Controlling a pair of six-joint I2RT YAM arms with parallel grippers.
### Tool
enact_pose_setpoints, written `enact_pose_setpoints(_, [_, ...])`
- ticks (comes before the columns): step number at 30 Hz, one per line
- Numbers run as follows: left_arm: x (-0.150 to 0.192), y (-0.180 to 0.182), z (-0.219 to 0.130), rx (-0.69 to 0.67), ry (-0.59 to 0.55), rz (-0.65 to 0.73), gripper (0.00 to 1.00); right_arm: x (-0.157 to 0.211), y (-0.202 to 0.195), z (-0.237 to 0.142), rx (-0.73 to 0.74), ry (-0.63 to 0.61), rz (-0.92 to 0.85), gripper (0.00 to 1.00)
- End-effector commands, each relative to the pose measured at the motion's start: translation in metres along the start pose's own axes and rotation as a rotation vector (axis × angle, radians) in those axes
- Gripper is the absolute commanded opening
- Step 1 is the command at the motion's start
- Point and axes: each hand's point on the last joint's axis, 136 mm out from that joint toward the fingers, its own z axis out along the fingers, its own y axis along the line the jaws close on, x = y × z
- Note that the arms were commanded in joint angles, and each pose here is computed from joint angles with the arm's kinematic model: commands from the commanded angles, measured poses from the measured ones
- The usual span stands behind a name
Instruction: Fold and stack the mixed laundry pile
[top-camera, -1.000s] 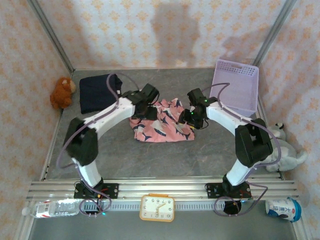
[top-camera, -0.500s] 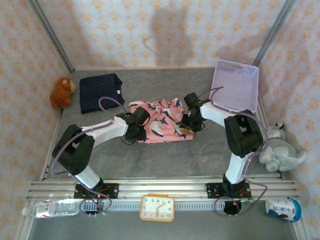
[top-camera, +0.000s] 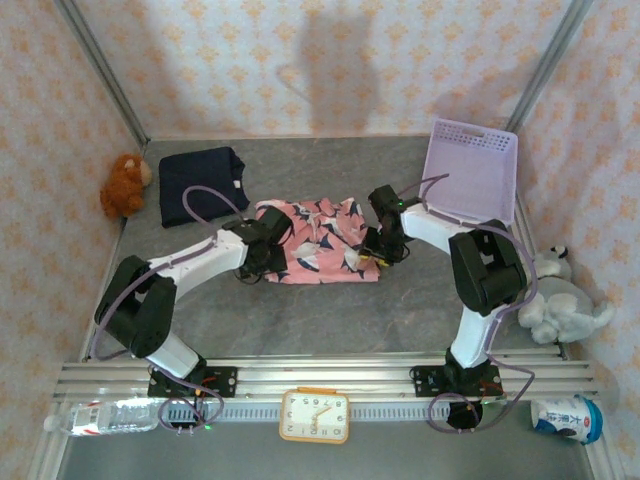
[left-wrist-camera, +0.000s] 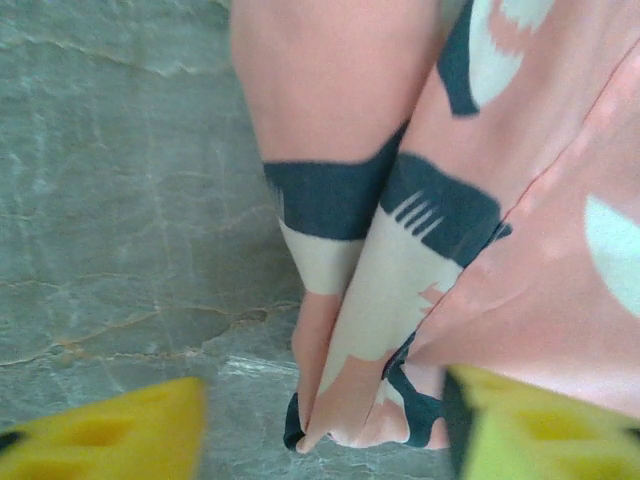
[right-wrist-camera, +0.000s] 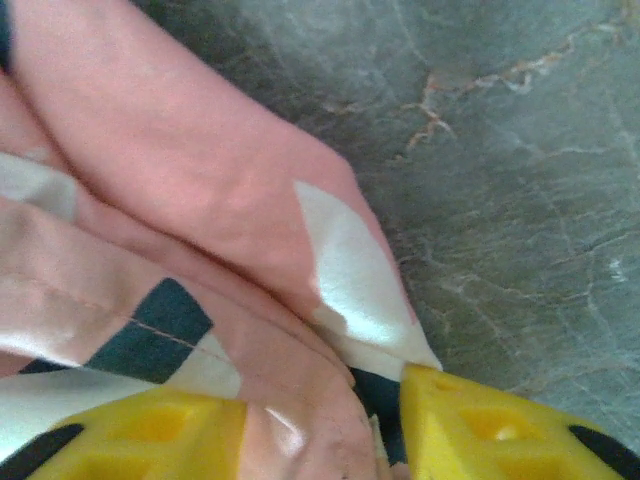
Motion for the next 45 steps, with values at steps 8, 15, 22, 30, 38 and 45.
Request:
enact_pose_setpoints(8, [-0.050, -0.029, 0.009, 0.180, -0.046, -0.108, 0.88, -0.023, 0.033, -0.082, -0.133, -0.152, -0.040, 0.86])
enact_pose_setpoints(15, [-0.046, -0.047, 0.049, 0.205, 0.006, -0.066, 0.91, -0.022, 0.026, -0.085, -0.132, -0.178, -0.022, 0.88])
enact_pose_setpoints(22, [-0.054, -0.061, 0.067, 0.198, 0.035, -0.038, 0.42, -0.024, 0.011, -0.090, -0.082, -0.220, 0.011, 0.87])
enact_pose_setpoints(30, [-0.123, -0.091, 0.052, 0.137, -0.030, 0.152, 0.00, -0.033, 0.000, -0.094, -0.042, -0.262, 0.057, 0.86])
enact_pose_setpoints(38, [-0.212, -0.105, 0.008, 0.080, -0.170, 0.262, 0.00, -0.037, -0.020, -0.084, 0.047, -0.292, 0.136, 0.99])
enact_pose_setpoints(45, [-0.274, -0.083, -0.031, 0.051, -0.247, 0.239, 0.00, -0.035, -0.031, -0.074, 0.090, -0.282, 0.174, 0.99])
